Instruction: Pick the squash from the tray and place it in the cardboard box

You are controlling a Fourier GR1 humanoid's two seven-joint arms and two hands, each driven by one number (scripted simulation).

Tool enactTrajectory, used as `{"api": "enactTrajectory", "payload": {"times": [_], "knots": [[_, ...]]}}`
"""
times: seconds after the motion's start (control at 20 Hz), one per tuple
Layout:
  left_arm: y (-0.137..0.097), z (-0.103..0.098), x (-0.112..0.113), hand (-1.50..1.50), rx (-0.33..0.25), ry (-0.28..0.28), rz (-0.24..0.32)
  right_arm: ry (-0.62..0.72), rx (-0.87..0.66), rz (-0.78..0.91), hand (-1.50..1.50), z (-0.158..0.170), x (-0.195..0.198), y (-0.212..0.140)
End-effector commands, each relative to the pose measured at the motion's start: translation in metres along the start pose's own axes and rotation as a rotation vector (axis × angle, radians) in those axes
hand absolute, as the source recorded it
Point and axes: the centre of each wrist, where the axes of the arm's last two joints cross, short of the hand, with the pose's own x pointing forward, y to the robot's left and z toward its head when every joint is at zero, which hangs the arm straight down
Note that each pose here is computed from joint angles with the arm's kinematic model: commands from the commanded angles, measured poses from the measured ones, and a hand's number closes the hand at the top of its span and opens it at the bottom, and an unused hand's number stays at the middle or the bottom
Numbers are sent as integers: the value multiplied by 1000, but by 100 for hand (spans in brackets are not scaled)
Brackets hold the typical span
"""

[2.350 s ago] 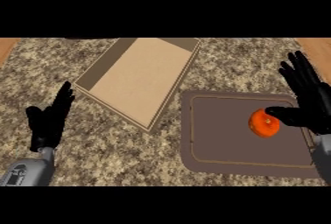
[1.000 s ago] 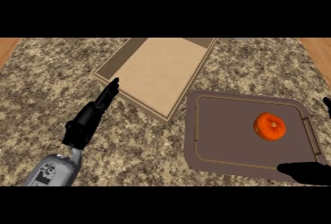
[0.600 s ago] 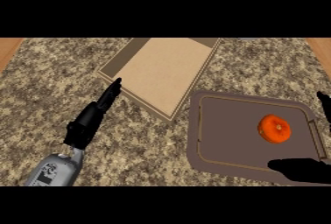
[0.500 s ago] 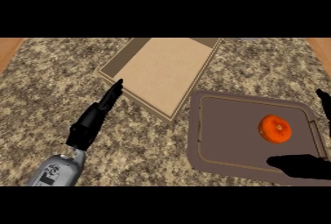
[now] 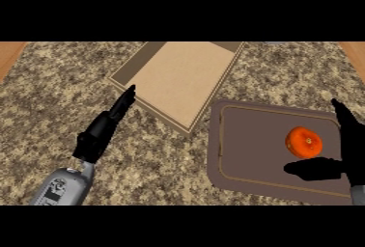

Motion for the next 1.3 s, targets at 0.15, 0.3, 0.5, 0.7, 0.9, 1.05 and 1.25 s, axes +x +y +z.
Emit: {"api": "enactTrajectory", "payload": {"times": [0.15,0.3,0.5,0.7,0.9,1.05,1.25], "knots": [[4,-4,2,0,12,10,13,172,-25,21,-150,-12,1,6],[16,-2,12,0,6,-22,-10,159,-31,33,-150,-17,9,14],[11,6,1,0,-4,5,6,181,-9,21,-150,-17,12,14],[4,3,10,0,-10,3,11,196,33,44,-150,-23,5,39],[3,11,0,0,6,-13,17,211,56,50,-150,-28,14,20],[1,-10,10,0,8,-24,-10,220,85,72,-150,-19,8,50],[9,8,-11,0,6,7,-6,224,77,64,-150,-34,0,39]]}}
